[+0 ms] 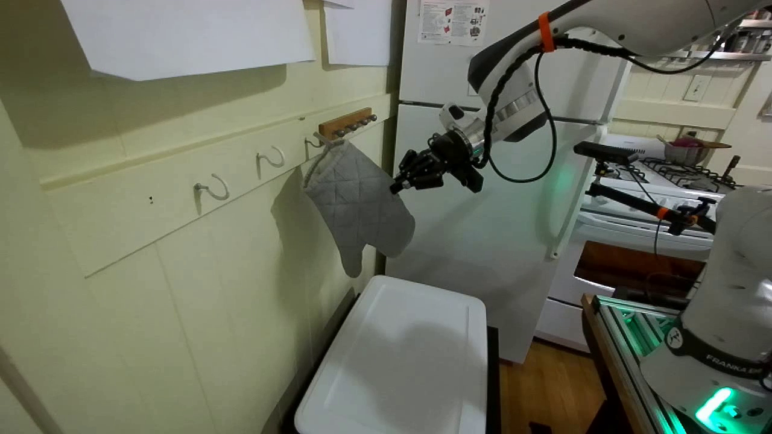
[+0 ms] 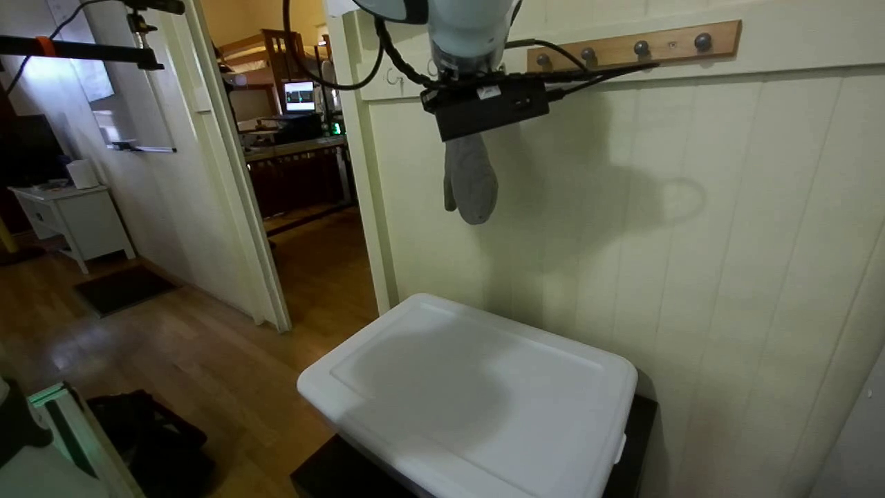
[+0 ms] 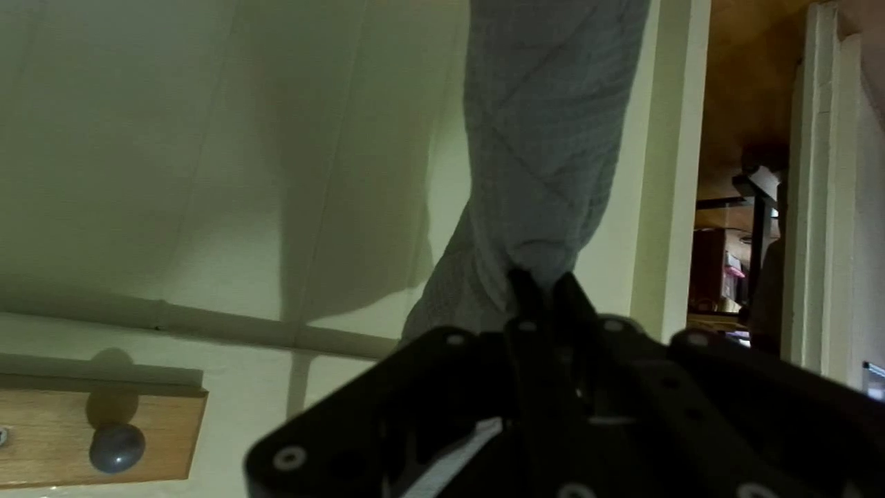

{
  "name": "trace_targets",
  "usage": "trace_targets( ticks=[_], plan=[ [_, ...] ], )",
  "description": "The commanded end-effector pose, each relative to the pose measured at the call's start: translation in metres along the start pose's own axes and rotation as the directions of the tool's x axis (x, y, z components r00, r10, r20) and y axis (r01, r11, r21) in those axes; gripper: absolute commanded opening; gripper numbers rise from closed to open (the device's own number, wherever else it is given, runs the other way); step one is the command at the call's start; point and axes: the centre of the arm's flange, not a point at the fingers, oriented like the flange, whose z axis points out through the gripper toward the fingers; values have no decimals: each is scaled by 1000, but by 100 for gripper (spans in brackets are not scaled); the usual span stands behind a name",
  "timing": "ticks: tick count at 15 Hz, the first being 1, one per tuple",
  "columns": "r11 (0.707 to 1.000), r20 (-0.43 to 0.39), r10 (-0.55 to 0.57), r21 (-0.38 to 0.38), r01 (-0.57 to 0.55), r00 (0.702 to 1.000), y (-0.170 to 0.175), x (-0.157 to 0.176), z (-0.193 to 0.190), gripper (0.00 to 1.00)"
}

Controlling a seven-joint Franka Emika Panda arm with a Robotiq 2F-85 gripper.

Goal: Remove the oven mitten from the hook

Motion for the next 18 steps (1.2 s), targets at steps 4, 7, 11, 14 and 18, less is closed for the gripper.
trace_targets(
  ticks=[4,7,11,14,18],
  plan=[
    [1000,0,0,0,0,1000,0,0,0,10],
    [999,19,40,-3,-40,999,0,4,-2,2],
    [984,134,148,79,-160,980,-3,16,0,2],
    [978,205,167,90,-188,964,-2,23,5,2],
    [968,274,203,87,-235,940,-3,21,18,2]
  ],
)
